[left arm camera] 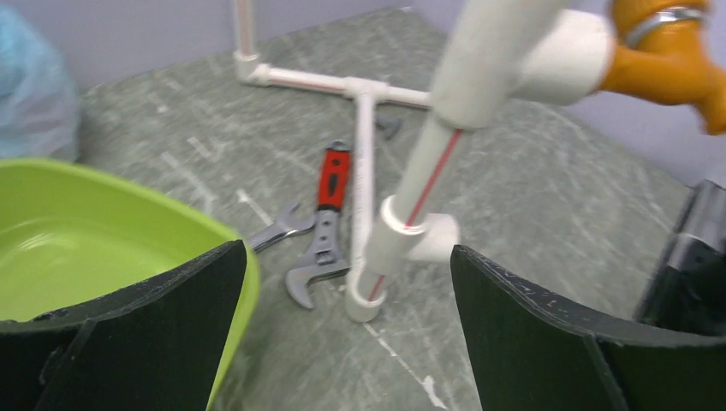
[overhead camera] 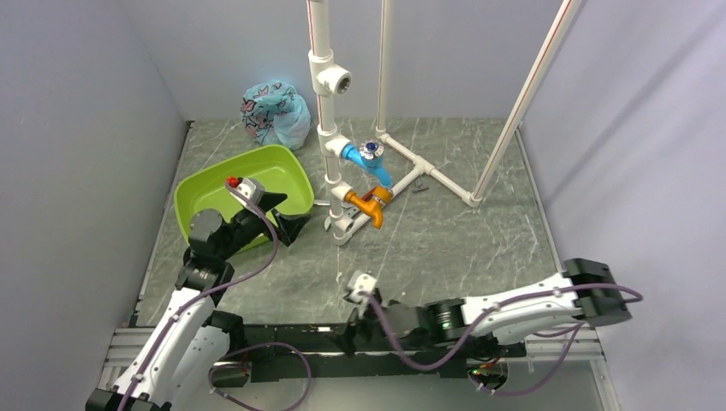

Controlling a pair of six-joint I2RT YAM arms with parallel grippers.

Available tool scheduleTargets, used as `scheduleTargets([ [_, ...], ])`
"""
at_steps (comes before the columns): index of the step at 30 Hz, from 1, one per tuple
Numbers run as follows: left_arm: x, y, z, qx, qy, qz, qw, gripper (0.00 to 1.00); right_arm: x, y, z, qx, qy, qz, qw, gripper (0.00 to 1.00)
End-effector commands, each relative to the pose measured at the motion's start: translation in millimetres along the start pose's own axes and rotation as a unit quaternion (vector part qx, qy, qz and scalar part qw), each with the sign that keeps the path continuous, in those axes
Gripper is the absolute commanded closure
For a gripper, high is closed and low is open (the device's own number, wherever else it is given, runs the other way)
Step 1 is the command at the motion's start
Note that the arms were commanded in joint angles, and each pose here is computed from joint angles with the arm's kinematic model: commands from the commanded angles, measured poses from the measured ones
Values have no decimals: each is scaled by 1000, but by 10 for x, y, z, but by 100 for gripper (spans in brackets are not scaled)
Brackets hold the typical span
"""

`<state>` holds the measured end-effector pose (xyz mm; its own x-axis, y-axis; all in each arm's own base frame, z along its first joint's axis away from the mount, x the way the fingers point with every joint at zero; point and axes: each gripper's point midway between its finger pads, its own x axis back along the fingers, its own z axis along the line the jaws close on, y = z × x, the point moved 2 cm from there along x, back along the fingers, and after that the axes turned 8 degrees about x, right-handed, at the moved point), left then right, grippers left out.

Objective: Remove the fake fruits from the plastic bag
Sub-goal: Adjust the distractor at the center of the board, then move the bin to the center of the board.

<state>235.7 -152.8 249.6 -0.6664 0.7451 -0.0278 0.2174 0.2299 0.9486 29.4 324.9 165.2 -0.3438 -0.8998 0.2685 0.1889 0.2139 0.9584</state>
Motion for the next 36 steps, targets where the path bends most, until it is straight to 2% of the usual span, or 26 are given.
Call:
scheduleTargets([
  [1, 119, 231, 326, -40, 130, -20, 991, 4, -404, 368, 108, 32, -82, -29, 996, 0],
  [7, 370, 267, 704, -13, 280, -42, 959, 1, -906, 311, 208, 54, -147, 29, 987, 0],
  [11, 435, 158, 890, 10, 341, -8, 940, 1, -1082, 271, 225, 58, -172, 53, 982, 0],
  [20, 218, -186, 1020, 57, 331, 88, 938, 3, -1171, 148, 93, 34, -177, 70, 981, 0],
  [24, 43, -526, 1033, 123, 302, 157, 932, 6, -988, 138, 46, 29, -153, 56, 986, 0],
  [26, 15, -651, 1028, 171, 310, 174, 919, 11, -883, 76, 7, 19, -137, 59, 989, 0],
  [28, 33, -737, 1055, 220, 338, 163, 900, 11, -765, 53, -54, 10, -140, 59, 988, 0],
  [30, 49, -777, 1075, 264, 360, 128, 886, 10, -648, 25, -113, 2, -144, 57, 988, 0],
  [33, 67, -844, 1083, 298, 366, 91, 877, 11, -480, 4, -200, -15, -147, 48, 988, 0],
  [36, 86, -928, 1080, 312, 369, 90, 871, 10, -334, 29, -260, -33, -146, 32, 988, 0],
])
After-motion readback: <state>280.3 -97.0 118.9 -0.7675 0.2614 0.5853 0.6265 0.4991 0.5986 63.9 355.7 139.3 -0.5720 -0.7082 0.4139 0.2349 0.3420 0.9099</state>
